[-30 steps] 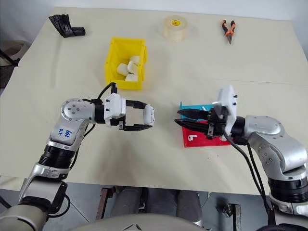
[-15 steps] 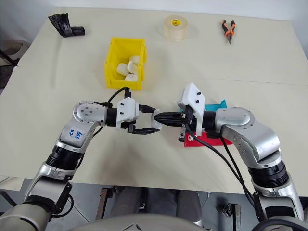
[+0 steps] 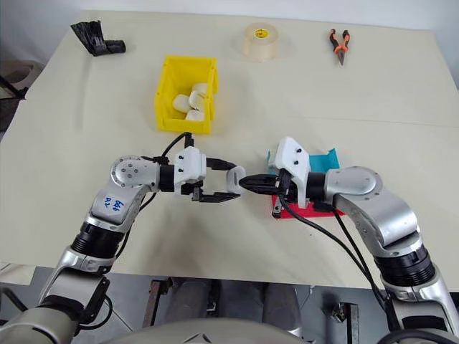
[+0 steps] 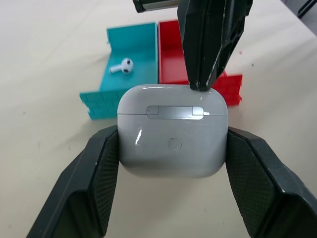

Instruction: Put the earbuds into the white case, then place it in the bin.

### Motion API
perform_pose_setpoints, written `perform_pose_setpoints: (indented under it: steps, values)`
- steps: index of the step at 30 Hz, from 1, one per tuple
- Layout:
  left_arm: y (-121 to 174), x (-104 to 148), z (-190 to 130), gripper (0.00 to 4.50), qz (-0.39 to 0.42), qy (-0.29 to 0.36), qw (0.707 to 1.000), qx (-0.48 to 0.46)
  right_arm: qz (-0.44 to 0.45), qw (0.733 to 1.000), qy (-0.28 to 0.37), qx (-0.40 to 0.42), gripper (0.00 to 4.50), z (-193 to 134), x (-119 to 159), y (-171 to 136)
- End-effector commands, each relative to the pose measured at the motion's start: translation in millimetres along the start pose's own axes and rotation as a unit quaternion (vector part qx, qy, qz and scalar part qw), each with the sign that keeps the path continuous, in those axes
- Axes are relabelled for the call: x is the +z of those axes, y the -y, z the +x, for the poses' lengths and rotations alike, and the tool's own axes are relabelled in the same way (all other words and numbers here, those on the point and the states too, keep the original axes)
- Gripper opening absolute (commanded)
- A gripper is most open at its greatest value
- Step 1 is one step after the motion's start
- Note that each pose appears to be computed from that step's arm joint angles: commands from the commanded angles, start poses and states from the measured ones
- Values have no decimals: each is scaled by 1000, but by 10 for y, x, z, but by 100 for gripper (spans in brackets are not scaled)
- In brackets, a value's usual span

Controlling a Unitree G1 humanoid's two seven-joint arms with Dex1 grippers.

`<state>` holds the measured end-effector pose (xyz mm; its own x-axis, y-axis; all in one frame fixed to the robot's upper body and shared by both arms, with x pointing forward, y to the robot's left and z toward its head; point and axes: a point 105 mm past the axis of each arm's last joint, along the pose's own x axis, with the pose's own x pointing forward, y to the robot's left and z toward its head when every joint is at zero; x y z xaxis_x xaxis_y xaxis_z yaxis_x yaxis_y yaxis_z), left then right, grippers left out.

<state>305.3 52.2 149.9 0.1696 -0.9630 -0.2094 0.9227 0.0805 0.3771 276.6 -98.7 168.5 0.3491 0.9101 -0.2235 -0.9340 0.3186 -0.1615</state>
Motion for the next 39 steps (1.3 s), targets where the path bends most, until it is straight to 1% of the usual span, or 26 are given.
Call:
perform_pose_setpoints:
  steps: [1, 4, 7, 8, 9, 11, 15, 18, 20, 23, 27, 30, 32, 33, 35, 36, 39]
  values:
    - [-38, 253, -78, 280, 28, 52, 998, 22, -10, 997, 56, -46, 3, -155, 52, 145]
    - [-89, 251, -195, 280, 1, 65, 995, 70, -33, 993, 104, -48, 62, -322, 87, 116]
    - [-167, 254, -334, 280, -21, 79, 987, 140, -58, 987, 133, -72, 159, -460, 105, 129]
    - [-194, 261, -379, 280, -28, 86, 982, 165, -65, 985, 141, -82, 202, -494, 118, 143]
    - [-226, 269, -427, 280, -34, 91, 976, 196, -72, 982, 148, -97, 229, -535, 136, 168]
    - [-281, 278, -503, 280, -44, 100, 963, 247, -87, 976, 159, -123, 306, -607, 174, 222]
    - [-466, 267, -670, 280, -64, 104, 926, 358, -100, 965, 169, -174, 446, -743, 238, 339]
    - [-657, 230, -722, 280, -66, 90, 907, 407, -99, 962, 164, -196, 446, -793, 223, 374]
    - [-961, 237, -730, 280, -51, 85, 887, 450, -99, 961, 160, -205, 446, -785, 214, 382]
    - [-1312, 219, -723, 280, -32, 66, 872, 484, -99, 960, 160, -206, 446, -740, 223, 377]
    - [-1585, 116, -687, 280, -38, 36, 868, 494, -100, 961, 161, -202, 446, -687, 246, 360]
    - [-1676, 53, -678, 280, -55, 25, 868, 494, -102, 960, 164, -202, 446, -668, 272, 350]
    - [-1678, 41, -676, 352, -63, 22, 869, 490, -102, 959, 168, -205, 450, -665, 288, 339]
    - [-1658, 57, -664, 373, -62, 26, 874, 481, -102, 958, 169, -206, 450, -665, 291, 334]
    - [-1610, 121, -655, 437, -50, 39, 883, 466, -101, 958, 170, -208, 450, -668, 291, 333]
    - [-1565, 160, -651, 444, -43, 47, 890, 452, -101, 958, 170, -209, 450, -670, 292, 333]
    - [-1396, 284, -690, 444, -16, 68, 909, 410, -100, 958, 171, -209, 450, -677, 293, 338]
